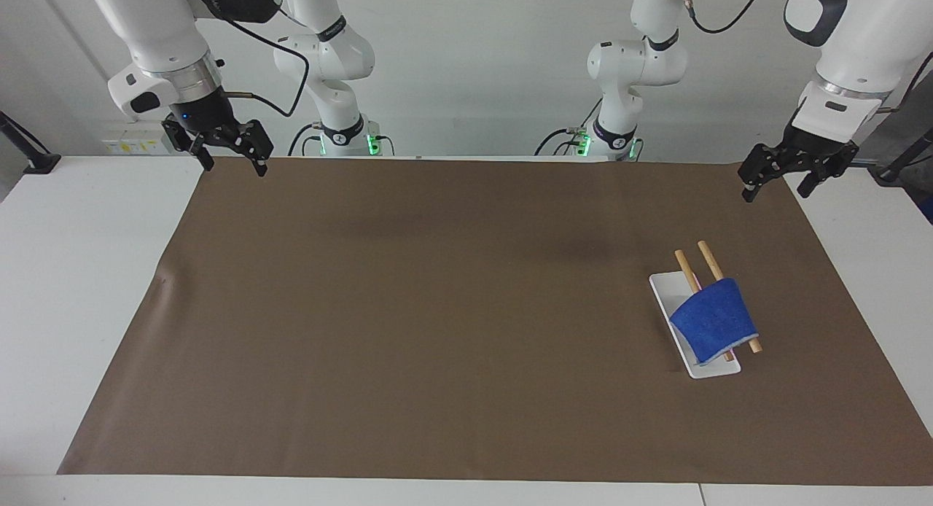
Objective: Right arm passes towel to left arm to hang
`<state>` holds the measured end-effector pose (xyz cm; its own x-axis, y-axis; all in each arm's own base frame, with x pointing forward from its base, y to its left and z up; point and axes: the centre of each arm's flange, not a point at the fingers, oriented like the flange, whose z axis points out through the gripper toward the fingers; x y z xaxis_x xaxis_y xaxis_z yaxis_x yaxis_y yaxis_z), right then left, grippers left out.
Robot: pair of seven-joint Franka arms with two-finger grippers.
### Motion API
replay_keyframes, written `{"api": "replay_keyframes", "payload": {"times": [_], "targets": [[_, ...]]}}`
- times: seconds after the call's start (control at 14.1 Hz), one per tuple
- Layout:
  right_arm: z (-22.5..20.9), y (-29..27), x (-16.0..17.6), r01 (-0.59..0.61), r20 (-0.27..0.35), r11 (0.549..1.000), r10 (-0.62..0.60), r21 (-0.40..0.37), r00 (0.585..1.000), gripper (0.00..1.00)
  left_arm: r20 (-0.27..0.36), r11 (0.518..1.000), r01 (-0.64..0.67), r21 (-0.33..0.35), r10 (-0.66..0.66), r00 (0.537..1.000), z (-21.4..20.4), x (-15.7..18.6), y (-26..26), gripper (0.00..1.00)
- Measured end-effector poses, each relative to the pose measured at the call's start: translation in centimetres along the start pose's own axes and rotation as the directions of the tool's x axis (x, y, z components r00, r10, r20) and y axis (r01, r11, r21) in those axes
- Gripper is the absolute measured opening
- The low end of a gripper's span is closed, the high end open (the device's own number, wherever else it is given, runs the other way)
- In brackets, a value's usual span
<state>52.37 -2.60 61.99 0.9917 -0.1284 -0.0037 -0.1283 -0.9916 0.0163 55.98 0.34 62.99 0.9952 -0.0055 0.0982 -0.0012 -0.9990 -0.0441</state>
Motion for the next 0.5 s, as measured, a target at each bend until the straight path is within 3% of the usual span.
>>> {"api": "replay_keyframes", "payload": {"times": [0.5], "targets": [[0.00,0.00,0.00,0.000,0.000,1.000,0.000,0.000,1.000,1.00,-0.004,1.000,-0.006,0.000,0.006,1.000,0.00,0.05,0.01,1.00]]}}
